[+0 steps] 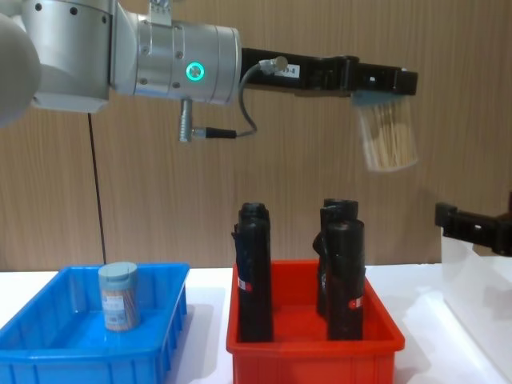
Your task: Pick the cotton swabs from the blue box and place them into the white box.
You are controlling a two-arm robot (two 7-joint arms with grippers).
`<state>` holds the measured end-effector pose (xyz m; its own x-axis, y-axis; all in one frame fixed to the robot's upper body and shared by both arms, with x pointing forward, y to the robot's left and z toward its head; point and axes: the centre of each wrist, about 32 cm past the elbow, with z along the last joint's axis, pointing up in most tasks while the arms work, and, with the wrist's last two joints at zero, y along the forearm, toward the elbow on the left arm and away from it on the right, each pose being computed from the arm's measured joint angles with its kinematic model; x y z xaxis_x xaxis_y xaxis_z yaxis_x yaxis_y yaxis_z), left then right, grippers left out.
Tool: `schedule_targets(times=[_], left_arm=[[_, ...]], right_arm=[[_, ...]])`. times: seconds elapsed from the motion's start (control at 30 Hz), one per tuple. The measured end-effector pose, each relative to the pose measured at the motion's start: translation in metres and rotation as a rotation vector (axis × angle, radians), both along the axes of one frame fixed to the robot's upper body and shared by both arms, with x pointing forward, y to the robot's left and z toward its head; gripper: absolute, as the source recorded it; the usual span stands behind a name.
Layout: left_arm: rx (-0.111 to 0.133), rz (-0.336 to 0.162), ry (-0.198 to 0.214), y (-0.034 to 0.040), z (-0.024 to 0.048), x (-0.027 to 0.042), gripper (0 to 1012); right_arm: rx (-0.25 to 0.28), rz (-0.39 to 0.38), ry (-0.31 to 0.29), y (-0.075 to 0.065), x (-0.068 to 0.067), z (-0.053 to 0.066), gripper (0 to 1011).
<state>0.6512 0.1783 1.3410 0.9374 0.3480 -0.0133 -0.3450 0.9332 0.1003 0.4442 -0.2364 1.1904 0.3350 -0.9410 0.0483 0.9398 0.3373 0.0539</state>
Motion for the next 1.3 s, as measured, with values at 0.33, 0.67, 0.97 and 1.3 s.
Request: schedule_targets(times=[0.33, 0.67, 0.97, 1.3], left_arm=[[0.003, -0.004, 0.000, -0.0012, 0.0010, 0.0013, 671], [0.005, -0.005, 0.001, -0.0017, 0.0013, 0.0019, 671], [0.006, -0.006, 0.001, -0.0020, 0.0014, 0.0022, 671], [0.006, -0.006, 0.001, -0.0021, 0.0015, 0.0023, 671]], right_arm=[[-0.042, 0.012, 0.044, 0.004, 0.006, 0.014, 1002], [-0.070, 0.034, 0.086, 0.008, 0.016, 0.035, 1002], [-0.079, 0.046, 0.102, 0.010, 0.023, 0.051, 1002], [-0.087, 0.061, 0.101, 0.013, 0.030, 0.061, 1002]])
